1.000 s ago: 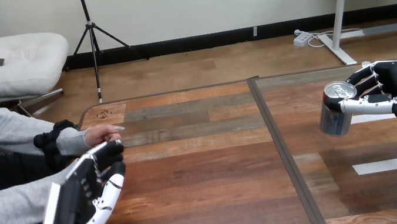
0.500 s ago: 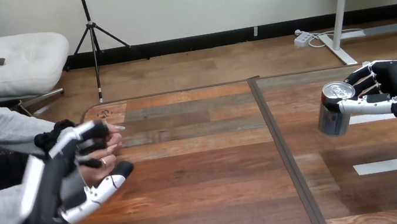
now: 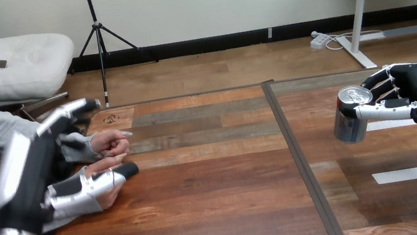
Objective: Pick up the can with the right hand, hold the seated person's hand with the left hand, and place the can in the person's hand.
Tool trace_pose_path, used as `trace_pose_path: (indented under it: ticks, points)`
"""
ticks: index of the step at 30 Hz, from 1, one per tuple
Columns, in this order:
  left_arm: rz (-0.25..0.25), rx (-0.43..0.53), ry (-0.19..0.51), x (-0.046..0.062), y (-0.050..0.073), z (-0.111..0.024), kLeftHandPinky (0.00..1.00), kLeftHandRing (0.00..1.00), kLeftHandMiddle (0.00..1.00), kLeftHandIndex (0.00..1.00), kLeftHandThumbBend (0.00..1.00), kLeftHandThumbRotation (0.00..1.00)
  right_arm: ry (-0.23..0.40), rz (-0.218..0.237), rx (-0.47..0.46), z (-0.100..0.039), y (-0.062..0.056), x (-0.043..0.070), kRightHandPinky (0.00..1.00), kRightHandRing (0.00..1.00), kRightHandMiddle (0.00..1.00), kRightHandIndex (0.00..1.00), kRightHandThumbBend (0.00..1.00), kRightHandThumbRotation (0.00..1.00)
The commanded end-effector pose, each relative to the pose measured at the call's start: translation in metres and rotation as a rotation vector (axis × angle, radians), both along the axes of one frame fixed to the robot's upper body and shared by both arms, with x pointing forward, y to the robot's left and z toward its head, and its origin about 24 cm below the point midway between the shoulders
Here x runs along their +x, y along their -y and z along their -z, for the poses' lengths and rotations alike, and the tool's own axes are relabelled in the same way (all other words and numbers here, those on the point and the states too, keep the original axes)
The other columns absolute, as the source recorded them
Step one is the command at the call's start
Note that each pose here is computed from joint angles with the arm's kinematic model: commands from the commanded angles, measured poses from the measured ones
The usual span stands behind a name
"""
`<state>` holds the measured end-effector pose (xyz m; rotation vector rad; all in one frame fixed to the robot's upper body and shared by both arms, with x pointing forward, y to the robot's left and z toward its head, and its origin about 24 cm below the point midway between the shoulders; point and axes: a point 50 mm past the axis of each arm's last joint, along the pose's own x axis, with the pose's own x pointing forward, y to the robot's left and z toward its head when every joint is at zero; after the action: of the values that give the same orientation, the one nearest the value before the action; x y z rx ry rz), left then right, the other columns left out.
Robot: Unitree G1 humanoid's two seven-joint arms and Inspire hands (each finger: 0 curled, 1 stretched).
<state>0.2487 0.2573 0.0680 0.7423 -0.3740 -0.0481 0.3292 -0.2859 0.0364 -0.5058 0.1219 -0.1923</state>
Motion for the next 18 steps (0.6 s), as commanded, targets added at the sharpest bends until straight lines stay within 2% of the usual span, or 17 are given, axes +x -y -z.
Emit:
trace_pose_path:
  ticks: [1,8,18]
  points:
    - [0.013,0.098,0.168,0.02,0.0,-0.044,0.59,0.76,0.79,0.74,1.0,0.35,0.181,-0.034,0.004,-0.043,-0.007,0.022,0.37,0.39,0.43,0.43,0.82,0.0]
    - [-0.023,0.196,0.16,0.029,-0.004,-0.048,0.56,0.73,0.78,0.73,1.0,0.37,0.177,-0.034,0.003,-0.042,-0.007,0.022,0.37,0.39,0.43,0.43,0.82,0.0]
    - [-0.016,0.409,0.081,0.046,-0.014,-0.049,0.58,0.73,0.78,0.74,1.0,0.35,0.181,-0.037,-0.007,-0.043,-0.007,0.022,0.38,0.4,0.44,0.43,0.83,0.0]
